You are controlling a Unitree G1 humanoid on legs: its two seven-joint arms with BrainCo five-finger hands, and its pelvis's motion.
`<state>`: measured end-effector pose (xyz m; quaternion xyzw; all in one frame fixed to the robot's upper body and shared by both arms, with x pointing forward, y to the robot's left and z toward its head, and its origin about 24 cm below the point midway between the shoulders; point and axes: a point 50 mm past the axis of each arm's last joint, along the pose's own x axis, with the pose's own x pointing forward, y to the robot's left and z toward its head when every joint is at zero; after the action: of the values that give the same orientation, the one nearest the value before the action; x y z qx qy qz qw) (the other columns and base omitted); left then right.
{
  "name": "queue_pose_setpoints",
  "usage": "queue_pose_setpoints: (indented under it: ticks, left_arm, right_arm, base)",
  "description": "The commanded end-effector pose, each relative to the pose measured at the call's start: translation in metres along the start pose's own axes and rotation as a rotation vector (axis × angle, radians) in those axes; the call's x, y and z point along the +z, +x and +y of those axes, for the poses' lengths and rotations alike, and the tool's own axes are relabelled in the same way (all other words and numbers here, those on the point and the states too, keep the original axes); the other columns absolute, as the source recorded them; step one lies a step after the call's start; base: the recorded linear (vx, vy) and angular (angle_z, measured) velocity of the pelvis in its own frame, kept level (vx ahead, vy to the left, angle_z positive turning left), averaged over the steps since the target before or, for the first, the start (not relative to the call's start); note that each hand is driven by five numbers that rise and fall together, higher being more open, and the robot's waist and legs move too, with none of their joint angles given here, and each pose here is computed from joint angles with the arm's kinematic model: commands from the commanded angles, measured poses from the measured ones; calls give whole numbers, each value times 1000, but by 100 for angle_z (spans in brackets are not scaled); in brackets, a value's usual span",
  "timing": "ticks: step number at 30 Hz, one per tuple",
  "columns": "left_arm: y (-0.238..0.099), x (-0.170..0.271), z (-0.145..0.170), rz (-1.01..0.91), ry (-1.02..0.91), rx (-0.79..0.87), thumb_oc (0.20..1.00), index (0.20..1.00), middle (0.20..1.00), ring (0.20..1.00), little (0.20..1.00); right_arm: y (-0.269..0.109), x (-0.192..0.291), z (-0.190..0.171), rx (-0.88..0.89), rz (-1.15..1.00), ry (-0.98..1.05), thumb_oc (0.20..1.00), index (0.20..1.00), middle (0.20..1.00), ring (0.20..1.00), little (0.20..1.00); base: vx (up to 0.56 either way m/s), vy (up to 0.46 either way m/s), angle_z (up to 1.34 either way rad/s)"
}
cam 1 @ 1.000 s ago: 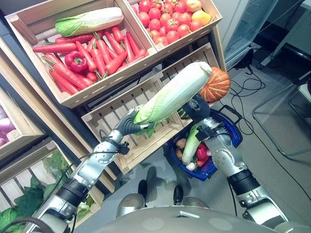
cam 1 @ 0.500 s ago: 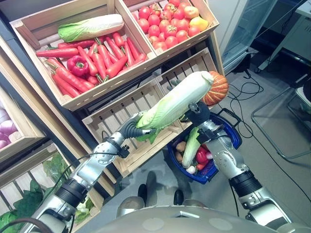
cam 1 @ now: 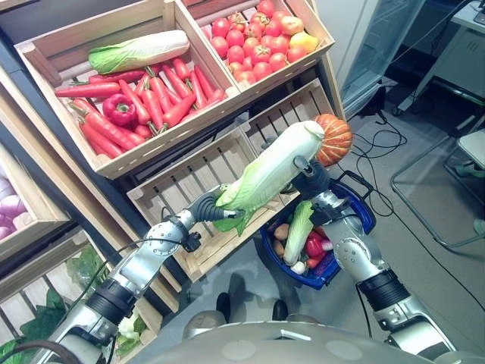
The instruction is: Pick up fruits and vegetables into the basket
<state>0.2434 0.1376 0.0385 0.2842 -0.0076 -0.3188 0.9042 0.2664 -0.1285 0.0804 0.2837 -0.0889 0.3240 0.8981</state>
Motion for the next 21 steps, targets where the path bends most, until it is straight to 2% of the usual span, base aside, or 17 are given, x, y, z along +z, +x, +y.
queue_pose_setpoints:
  ticks: [1, 11, 14, 15, 16, 17, 21]
  left_arm:
    - [1, 1, 9, 2, 61, 5, 200, 200, 200, 200, 200]
    - [-5, -7, 20, 53, 100, 89, 200, 200, 200, 200, 200]
    - [-13, -14, 28, 94, 78, 176, 206, 206, 206, 206, 206]
    - [-14, -14, 28, 96, 79, 181, 310, 310, 310, 310, 310]
    - [-16, -16, 29, 108, 86, 213, 743, 743, 743, 743, 743]
    - [-18, -19, 30, 120, 85, 235, 1000, 1000, 1000, 1000, 1000]
    - [-25, -24, 39, 151, 118, 341, 1000, 1000, 1000, 1000, 1000]
  right_arm:
    - [17, 14, 26, 180, -93, -5, 200, 200, 200, 200, 200]
    - [10, 7, 19, 97, -65, -15, 200, 200, 200, 200, 200]
    - [3, 1, 16, 23, -73, 0, 200, 200, 200, 200, 200]
    - [3, 1, 16, 20, -74, 0, 200, 200, 200, 200, 200]
    - [1, 0, 15, -4, -76, -5, 200, 200, 200, 200, 200]
    - [0, 0, 15, -21, -80, -9, 200, 200, 200, 200, 200]
    - [-10, 9, 1, -161, -127, -63, 200, 200, 200, 200, 200]
  base:
    - [0, 0, 0]
    - [0, 0, 0]
    - [11, -11, -4]
    - [14, 0, -13]
    - [2, 9, -19]
    - [-2, 12, -20]
    - [-41, 8, -16]
